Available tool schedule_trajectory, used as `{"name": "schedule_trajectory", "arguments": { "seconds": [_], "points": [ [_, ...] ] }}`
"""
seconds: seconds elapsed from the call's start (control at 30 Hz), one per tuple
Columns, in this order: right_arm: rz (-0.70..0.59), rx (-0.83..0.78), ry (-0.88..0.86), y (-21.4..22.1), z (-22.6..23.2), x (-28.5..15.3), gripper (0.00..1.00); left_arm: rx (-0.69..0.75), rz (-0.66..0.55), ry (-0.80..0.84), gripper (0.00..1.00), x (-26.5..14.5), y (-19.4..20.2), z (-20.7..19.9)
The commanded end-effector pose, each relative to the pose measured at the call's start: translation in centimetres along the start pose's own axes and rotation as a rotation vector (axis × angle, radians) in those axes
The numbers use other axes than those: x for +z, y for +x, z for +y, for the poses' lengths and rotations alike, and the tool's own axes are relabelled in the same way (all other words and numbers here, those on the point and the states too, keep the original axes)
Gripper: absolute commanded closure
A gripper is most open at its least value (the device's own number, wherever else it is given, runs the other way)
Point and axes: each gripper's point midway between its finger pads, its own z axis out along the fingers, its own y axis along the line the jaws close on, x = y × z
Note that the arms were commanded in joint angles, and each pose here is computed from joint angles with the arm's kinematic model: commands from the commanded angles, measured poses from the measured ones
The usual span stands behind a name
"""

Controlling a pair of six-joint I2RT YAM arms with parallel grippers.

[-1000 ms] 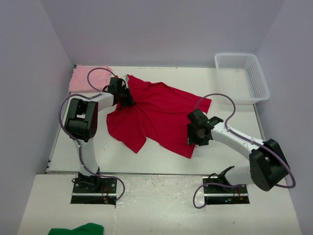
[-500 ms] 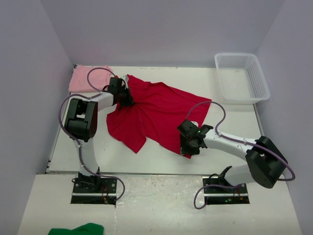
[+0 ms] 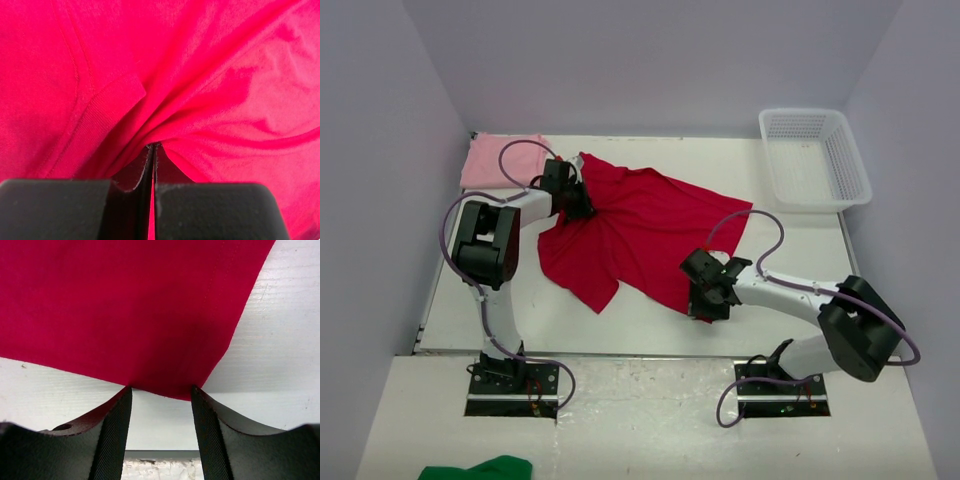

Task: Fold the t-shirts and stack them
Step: Flatten out the tshirt

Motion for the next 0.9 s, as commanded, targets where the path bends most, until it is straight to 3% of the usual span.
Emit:
{"name": "schedule_trajectory", "arguments": {
  "seconds": [0.0, 0.1, 0.17, 0.23, 0.43, 0.53, 0.67, 0.77, 0.83, 0.87],
  "points": [
    [-0.019, 0.037, 0.138, 0.0, -2.2, 1.3, 0.48, 0.03, -0.031, 0.036, 1.0, -0.7, -0.8, -0.7],
    [-0.013, 0.051, 0.172, -0.1, -2.4, 1.4, 0.54, 0.029, -0.035, 0.03, 1.0, -1.0, -0.5, -0.5],
    [-0.004, 0.05, 0.191, -0.1, -2.4, 1.4, 0.65, 0.03, -0.053, 0.034, 1.0, -1.7, -0.8, -0.7],
    [-0.007, 0.054, 0.198, -0.1, -2.3, 1.4, 0.69, 0.032, -0.056, 0.038, 1.0, -1.9, -0.5, -0.7],
    [0.013, 0.051, 0.212, 0.4, -2.3, 1.5, 0.71, 0.013, -0.085, 0.05, 1.0, -2.9, -0.6, -0.4],
    [0.019, 0.054, 0.197, 0.6, -2.1, 1.6, 0.76, -0.016, -0.085, 0.059, 1.0, -3.3, -0.1, -0.3],
    [0.007, 0.053, 0.203, 0.6, -2.1, 1.7, 0.85, -0.035, -0.178, 0.074, 1.0, -5.2, -1.4, -1.3],
    [-0.018, 0.054, 0.185, 0.2, -1.6, 1.4, 0.99, -0.015, -0.26, 0.081, 1.0, -7.9, -2.4, -2.9],
    [-0.034, 0.051, 0.176, -0.3, -1.3, 1.1, 1.0, 0.012, -0.307, 0.036, 1.0, -9.4, -2.2, -4.1],
    [-0.044, 0.05, 0.166, -0.6, -1.1, 0.9, 1.0, 0.029, -0.361, 0.035, 0.95, -11.6, -2.9, -5.5]
  ]
}}
